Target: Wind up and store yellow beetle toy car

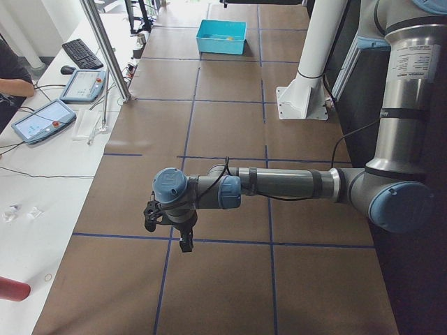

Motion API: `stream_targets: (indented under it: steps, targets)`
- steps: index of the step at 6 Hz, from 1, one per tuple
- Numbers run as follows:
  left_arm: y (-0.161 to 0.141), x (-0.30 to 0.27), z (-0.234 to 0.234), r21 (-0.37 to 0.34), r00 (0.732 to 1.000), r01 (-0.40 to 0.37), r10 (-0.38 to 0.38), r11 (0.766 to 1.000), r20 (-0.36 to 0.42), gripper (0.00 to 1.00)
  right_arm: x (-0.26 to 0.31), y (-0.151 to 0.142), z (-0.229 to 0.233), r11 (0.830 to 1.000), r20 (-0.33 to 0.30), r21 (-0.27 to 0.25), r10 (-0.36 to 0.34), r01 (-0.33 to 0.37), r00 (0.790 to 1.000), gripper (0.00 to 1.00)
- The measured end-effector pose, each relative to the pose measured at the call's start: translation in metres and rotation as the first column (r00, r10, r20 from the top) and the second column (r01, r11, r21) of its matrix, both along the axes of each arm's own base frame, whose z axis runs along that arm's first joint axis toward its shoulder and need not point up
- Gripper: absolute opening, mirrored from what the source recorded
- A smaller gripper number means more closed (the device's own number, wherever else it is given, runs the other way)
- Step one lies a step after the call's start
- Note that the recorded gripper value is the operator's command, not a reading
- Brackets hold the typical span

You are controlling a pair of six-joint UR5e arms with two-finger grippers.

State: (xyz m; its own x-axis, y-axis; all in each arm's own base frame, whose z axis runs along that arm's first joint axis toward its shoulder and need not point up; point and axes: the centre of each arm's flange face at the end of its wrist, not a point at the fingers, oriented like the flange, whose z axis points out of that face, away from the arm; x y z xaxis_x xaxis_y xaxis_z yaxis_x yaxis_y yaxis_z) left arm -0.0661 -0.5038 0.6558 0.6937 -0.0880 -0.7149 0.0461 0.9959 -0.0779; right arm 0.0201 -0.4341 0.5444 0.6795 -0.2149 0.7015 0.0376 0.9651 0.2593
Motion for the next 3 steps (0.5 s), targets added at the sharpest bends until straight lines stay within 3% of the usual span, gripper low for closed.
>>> stream_targets:
  steps: [1, 3]
  targets:
    - [0.000, 0.000, 0.000, 0.000, 1.000, 0.000, 0.000, 1.000, 0.000, 1.00, 0.024, 0.010, 0.002, 0.999, 0.007, -0.038, 0.038, -0.038, 0.999, 1.00]
    - [0.000, 0.000, -0.001, 0.001, 1.000, 0.000, 0.000, 1.000, 0.000, 1.00, 0.061, 0.040, 0.042, 0.999, -0.010, -0.033, 0.020, -0.020, 1.000, 1.00]
